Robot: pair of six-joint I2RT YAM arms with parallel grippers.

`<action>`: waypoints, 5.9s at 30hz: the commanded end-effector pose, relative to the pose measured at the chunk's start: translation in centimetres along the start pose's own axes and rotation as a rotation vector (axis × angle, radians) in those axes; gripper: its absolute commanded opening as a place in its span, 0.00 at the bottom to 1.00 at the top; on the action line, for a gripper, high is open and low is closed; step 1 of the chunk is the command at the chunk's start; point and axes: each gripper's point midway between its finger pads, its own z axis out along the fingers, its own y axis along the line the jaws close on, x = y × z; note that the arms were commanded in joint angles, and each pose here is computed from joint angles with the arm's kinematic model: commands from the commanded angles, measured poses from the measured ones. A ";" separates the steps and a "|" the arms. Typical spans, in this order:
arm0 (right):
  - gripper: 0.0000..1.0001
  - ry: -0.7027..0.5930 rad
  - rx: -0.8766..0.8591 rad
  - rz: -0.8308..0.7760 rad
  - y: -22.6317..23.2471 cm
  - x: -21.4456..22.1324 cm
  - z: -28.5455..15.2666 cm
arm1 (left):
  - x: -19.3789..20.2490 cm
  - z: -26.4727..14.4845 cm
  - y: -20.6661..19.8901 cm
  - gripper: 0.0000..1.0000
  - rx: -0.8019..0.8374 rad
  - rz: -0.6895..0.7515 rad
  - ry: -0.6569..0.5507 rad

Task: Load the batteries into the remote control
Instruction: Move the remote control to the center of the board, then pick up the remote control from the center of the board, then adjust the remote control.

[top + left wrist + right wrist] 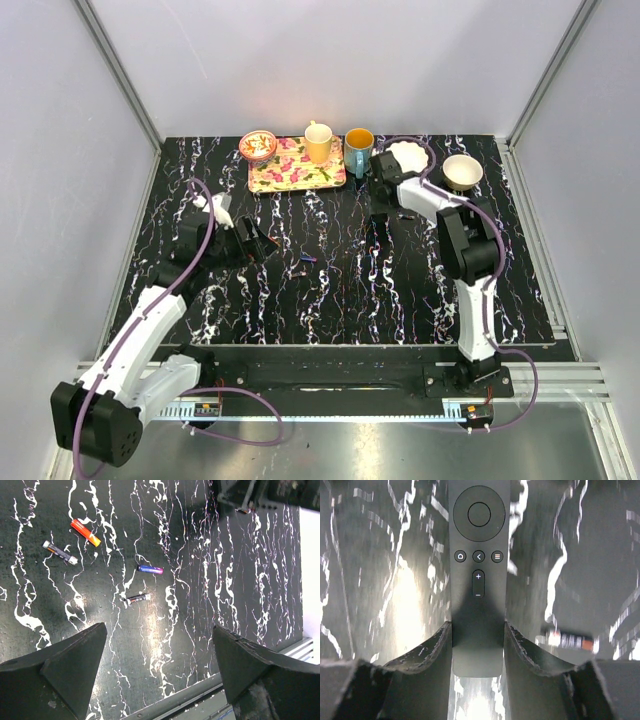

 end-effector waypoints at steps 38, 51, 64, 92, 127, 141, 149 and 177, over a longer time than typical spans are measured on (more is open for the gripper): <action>0.41 0.184 -0.204 0.235 16.4 17.9 -15.0 | 3.3 1.7 0.5 0.82 -0.113 -0.208 -0.030; 0.70 0.133 -0.246 0.211 16.2 16.4 -17.1 | 3.8 2.0 0.0 0.89 -0.136 -0.143 -0.002; 1.00 -0.333 -0.096 0.259 4.7 11.1 -23.8 | 2.3 5.1 -5.7 0.99 -0.124 0.060 0.042; 1.00 -0.358 -0.250 0.163 2.5 14.2 -27.6 | 10.5 17.8 -7.8 0.81 -0.317 0.316 0.299; 1.00 -0.353 -0.242 0.191 1.2 15.2 -28.1 | 11.6 20.6 -4.0 0.52 -0.400 0.363 0.363; 1.00 -0.393 -0.313 0.214 2.9 11.8 -31.2 | 3.8 15.8 -11.3 0.00 -0.116 0.292 0.145; 1.00 -0.421 -0.703 0.230 9.3 8.5 -37.5 | -2.9 6.2 -15.6 0.00 0.475 -0.035 -0.132; 0.93 -0.347 -1.339 0.219 16.3 7.6 -40.8 | -5.3 -6.0 -22.0 0.00 1.221 -0.126 -0.215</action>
